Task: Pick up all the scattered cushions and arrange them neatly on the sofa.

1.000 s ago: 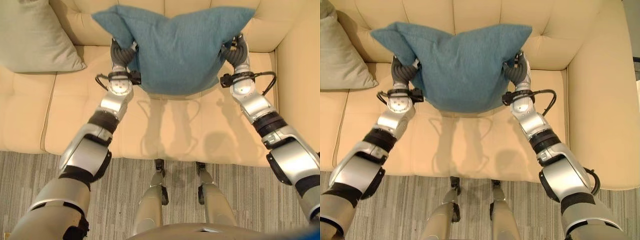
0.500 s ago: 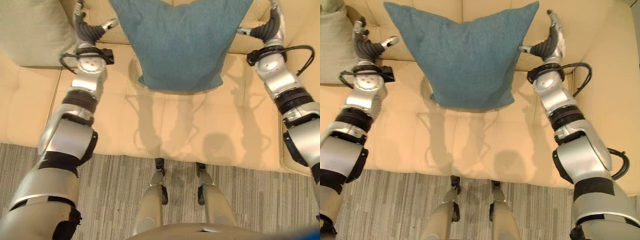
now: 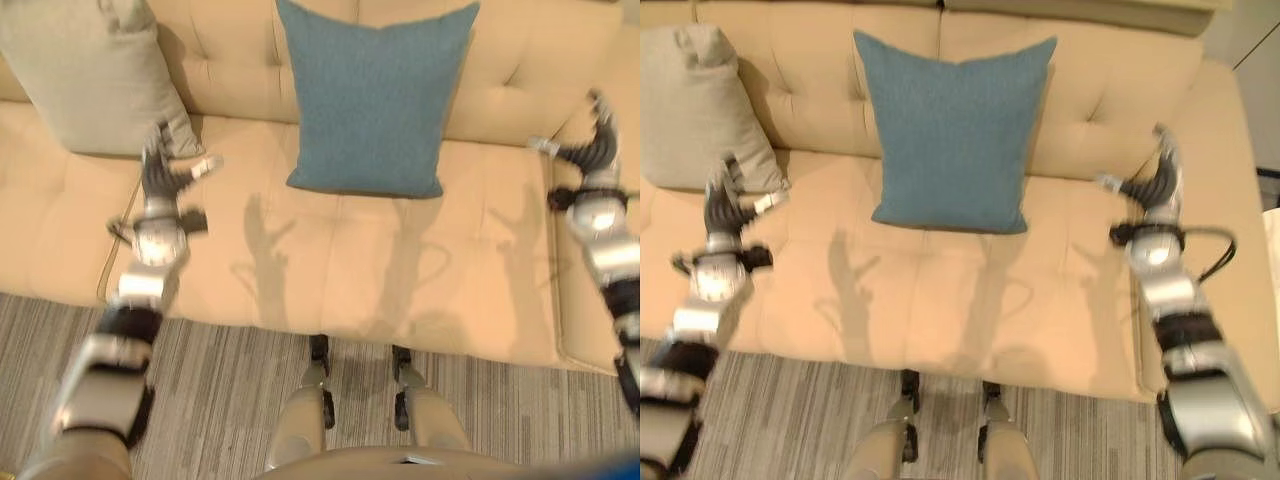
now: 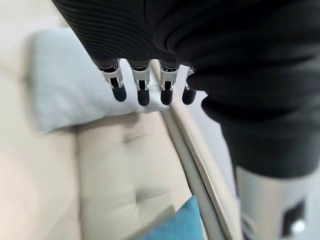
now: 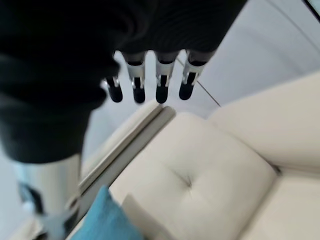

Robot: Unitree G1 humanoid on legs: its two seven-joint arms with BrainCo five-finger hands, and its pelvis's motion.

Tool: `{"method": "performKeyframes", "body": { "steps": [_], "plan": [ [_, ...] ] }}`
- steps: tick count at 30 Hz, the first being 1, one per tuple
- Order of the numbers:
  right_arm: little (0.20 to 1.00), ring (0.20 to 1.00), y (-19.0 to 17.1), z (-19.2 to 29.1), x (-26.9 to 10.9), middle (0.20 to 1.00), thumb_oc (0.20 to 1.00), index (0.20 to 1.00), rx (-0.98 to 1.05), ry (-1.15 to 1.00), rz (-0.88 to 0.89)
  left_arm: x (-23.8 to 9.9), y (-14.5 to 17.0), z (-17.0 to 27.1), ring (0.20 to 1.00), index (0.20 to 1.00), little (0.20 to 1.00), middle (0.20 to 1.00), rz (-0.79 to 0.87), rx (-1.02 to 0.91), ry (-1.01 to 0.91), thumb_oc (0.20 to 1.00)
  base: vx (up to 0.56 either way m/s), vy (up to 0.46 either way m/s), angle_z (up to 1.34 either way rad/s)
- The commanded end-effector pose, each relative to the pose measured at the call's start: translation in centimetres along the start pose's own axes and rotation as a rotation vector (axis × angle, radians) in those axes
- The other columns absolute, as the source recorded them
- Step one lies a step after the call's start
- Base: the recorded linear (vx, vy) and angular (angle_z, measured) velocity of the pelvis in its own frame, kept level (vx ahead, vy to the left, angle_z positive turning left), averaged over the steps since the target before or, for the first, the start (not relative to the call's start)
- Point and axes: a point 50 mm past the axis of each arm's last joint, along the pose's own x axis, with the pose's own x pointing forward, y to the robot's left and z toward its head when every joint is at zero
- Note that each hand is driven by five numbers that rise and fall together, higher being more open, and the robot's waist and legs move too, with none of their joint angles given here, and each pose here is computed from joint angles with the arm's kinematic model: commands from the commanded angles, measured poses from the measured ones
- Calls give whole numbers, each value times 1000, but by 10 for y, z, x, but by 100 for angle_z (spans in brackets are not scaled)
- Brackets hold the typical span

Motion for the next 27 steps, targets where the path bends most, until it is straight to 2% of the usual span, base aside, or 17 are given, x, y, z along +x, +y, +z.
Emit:
{"method": "performKeyframes", "body": {
  "steps": [1, 3, 4, 6, 9, 10, 16, 20, 22, 27],
  "plan": [
    [1000, 1000, -7, -19, -9, 1000, 1000, 1000, -128, 3, 70, 0, 4, -7, 1000, 1000, 1000, 1000, -54, 106, -2, 1000, 51, -57, 12],
    [1000, 1000, -2, -56, -39, 1000, 1000, 1000, -188, 106, 151, -41, 13, -57, 1000, 1000, 1000, 1000, -63, 119, 199, 1000, 30, -68, 10],
    [1000, 1000, 7, -79, -59, 1000, 1000, 1000, -195, 192, 210, -61, 17, -84, 1000, 1000, 1000, 1000, -100, 215, 314, 1000, -33, -71, 2],
    [1000, 1000, 26, -112, -92, 1000, 1000, 1000, -204, 337, 311, -112, 18, -134, 1000, 1000, 1000, 1000, -100, 202, 578, 1000, -59, -56, 11],
    [1000, 1000, 43, -143, -128, 1000, 1000, 1000, -251, 484, 431, -168, 19, -179, 1000, 1000, 1000, 1000, -137, 266, 878, 1000, -73, -50, 6],
    [1000, 1000, 49, -162, -152, 1000, 1000, 1000, -295, 586, 505, -200, 21, -196, 1000, 1000, 1000, 1000, -173, 312, 1040, 1000, -46, -43, 5],
    [1000, 1000, 51, -186, -190, 1000, 1000, 1000, -333, 755, 576, -225, 20, -204, 1000, 1000, 1000, 1000, -220, 357, 1144, 1000, -54, -48, 1],
    [1000, 1000, 49, -201, -218, 1000, 1000, 1000, -280, 921, 530, -204, 5, -201, 1000, 1000, 1000, 1000, -260, 360, 1087, 1000, -249, -156, 35],
    [1000, 1000, 49, -201, -220, 1000, 1000, 1000, -276, 937, 524, -197, -3, -199, 1000, 1000, 1000, 1000, -287, 365, 1061, 1000, -320, -88, 106],
    [1000, 1000, 51, -203, -224, 1000, 1000, 1000, -291, 959, 545, -212, -8, -203, 1000, 1000, 1000, 1000, -339, 390, 1109, 1000, -145, 51, 23]
  ]
}}
